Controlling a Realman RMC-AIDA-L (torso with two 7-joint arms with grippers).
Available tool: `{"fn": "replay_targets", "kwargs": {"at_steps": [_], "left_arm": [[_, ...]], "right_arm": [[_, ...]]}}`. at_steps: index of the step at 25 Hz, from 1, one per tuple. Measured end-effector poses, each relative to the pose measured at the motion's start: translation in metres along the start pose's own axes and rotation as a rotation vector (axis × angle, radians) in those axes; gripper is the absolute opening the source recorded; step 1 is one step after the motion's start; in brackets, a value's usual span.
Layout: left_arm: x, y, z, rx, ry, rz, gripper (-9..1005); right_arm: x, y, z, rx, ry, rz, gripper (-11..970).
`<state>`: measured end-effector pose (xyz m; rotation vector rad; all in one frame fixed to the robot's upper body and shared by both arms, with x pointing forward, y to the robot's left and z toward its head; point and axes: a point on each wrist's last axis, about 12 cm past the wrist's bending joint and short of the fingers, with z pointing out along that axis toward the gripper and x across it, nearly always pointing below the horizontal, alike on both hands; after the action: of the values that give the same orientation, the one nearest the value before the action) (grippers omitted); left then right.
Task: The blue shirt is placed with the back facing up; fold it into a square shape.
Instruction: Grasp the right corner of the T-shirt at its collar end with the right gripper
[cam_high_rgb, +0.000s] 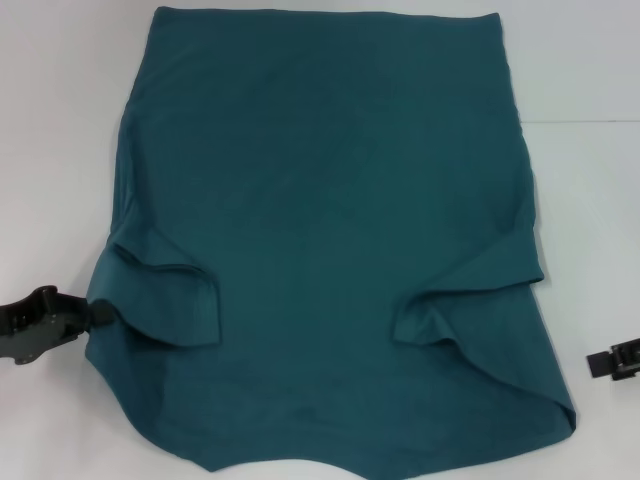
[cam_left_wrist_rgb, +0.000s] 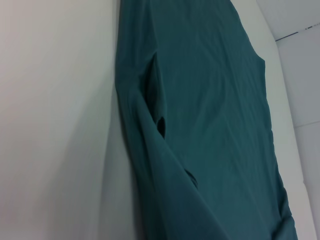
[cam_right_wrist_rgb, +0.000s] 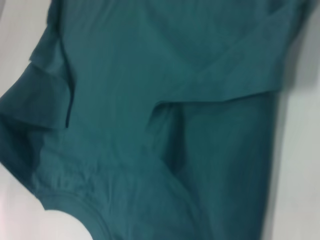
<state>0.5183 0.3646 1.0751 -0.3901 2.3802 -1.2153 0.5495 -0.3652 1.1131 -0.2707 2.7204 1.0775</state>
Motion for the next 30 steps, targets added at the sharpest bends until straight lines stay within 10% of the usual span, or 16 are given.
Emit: {"fn": "replay_targets", "kwargs": {"at_steps": [30], "left_arm": [[0.004,0.002,0.001,-0.001,-0.001,-0.012,11]], "right_arm": [[-0.001,0.009,0.048,0.067,0.107,-0.052,490]]}}
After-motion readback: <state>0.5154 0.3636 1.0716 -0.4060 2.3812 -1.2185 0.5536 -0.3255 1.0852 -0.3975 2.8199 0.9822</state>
